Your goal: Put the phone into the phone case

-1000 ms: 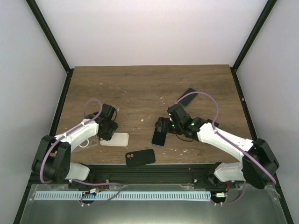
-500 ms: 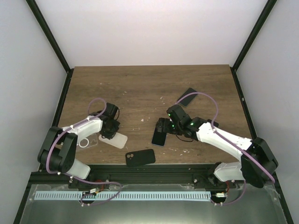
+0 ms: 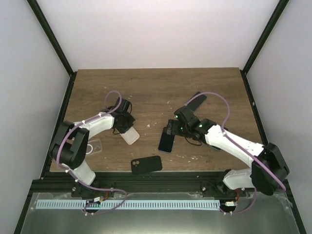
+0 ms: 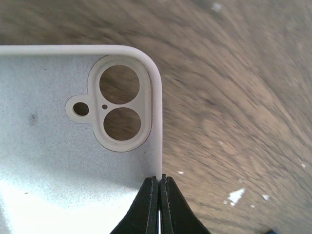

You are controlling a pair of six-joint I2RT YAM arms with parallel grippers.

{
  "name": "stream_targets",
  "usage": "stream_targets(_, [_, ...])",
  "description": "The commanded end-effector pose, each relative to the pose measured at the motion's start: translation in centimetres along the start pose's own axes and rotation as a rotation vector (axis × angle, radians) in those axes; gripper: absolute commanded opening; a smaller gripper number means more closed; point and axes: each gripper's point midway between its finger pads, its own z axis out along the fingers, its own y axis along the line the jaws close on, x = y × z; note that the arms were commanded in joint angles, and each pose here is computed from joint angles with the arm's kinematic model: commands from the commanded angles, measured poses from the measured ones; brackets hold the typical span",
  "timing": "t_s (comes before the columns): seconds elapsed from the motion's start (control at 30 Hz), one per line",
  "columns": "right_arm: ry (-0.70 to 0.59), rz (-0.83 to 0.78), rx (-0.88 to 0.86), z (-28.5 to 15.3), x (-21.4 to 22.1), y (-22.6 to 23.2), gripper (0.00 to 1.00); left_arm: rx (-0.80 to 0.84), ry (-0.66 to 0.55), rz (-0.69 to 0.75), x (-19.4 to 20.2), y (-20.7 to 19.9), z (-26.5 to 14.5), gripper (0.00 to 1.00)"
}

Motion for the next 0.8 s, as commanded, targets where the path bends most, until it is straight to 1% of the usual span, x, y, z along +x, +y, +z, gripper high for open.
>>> stream_targets(0.0, [-0.089,0.004,0.088,-0.6,-3.9,-1.2,0.88,0.134,0.052,0.151,1.2,-4.2,0.4,0.00])
stream_targets(0.1, [-0.094,0.001,0.118,-0.3,-5.1,-2.0,0.88,0.186,0.106,0.234,2.2,-5.8,0.8,0.01])
stream_targets(0.17, [-0.089,-0.024,0.113,-0.2,-5.4,-1.9,0.88,0.210,0.135,0.285,2.6,-6.5,0.7,0.05])
stream_targets(0.3, [-0.088,-0.021,0.112,-0.6,-4.9,-2.3,0.88,0.198,0.127,0.370,2.7,-6.5,-0.4,0.40])
stream_targets(0.4, [-0.120,-0.005,0.111,-1.8,-4.9,-2.9,0.88,0.191,0.119,0.451,3.2,-6.8,-1.8,0.83])
stream_targets(0.43, [-0.135,-0.002,0.109,-2.2,-5.0,-3.0,0.88,0.192,0.119,0.486,3.6,-6.9,-2.1,0.92])
stream_targets(0.47, [-0.155,0.001,0.106,-2.8,-5.3,-3.2,0.89,0.193,0.116,0.523,4.1,-7.2,-2.6,0.94])
stream_targets(0.57, [-0.223,-0.001,0.094,-4.7,-6.5,-3.6,0.89,0.185,0.098,0.643,6.3,-8.1,-3.8,0.92])
stream_targets(0.7, [-0.320,0.000,0.059,-8.0,-8.4,-3.5,0.89,0.186,0.123,0.764,10.2,-9.3,-4.5,0.88])
stream_targets(0.77, [-0.373,0.006,0.045,-9.9,-9.3,-3.4,0.89,0.173,0.125,0.817,11.9,-9.4,-4.4,0.91])
